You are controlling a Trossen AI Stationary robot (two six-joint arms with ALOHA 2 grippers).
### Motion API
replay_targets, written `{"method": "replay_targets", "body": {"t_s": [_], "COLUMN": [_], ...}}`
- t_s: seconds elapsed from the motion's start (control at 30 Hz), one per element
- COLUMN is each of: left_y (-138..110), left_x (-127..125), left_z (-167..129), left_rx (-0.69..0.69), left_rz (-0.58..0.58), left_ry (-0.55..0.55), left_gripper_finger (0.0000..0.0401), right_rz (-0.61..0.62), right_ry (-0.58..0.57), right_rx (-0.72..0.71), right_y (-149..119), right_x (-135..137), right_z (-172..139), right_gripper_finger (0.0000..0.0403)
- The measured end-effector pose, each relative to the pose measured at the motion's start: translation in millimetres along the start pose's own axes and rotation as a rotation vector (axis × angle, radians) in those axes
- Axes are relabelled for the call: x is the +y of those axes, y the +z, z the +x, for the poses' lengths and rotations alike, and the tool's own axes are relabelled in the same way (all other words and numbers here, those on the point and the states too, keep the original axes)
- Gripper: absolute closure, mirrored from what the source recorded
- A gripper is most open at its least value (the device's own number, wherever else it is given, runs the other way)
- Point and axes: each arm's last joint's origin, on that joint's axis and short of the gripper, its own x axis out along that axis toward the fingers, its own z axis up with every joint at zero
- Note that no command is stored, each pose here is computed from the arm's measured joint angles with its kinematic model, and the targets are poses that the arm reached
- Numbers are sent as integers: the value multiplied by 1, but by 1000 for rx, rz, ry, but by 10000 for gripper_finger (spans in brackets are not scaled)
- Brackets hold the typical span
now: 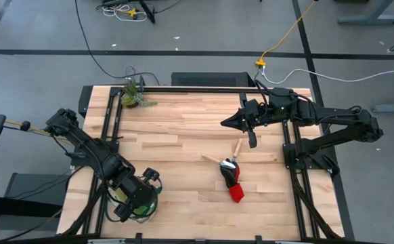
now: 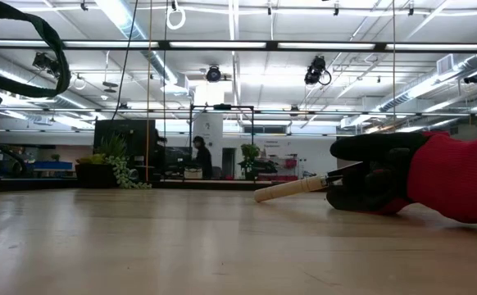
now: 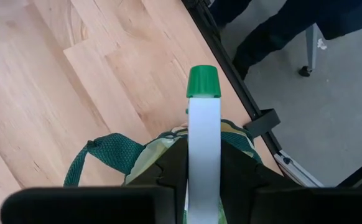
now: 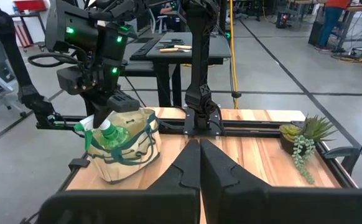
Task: Pick & Place Garden tools in Gardening bag
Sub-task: Put the green spray bottle into the white gardening bag, then put the brown trowel into the white gardening bag
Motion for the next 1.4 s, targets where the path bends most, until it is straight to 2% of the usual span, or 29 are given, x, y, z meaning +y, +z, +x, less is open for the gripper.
{"method": "replay_targets", "body": {"t_s": [0.13,0.43,0.6,0.83,0.97,1.13,1.4], "left_y": [0,0,0,6,15,16,28], "left_x": [0,0,1,5,14,28,39], "left_z": [0,0,-1,-13,-30,-55,-90], "left_rx": [-1,-1,-3,-43,-103,-92,-210], "left_rz": [-3,-6,-8,-26,-49,-93,-141], "left_ry": [0,0,1,31,131,273,348], "left_gripper_finger": [305,202,175,179,196,220,250], "right_rz": [0,-4,-4,-3,-1,-1,-1], "right_ry": [0,0,0,1,0,0,0], "right_rx": [0,0,0,0,0,1,1], "right_y": [0,0,0,0,0,0,0], "right_x": [0,0,0,0,0,0,0], "right_z": [0,0,0,0,0,0,0], "right_gripper_finger": [403,403,403,403,403,403,393]}}
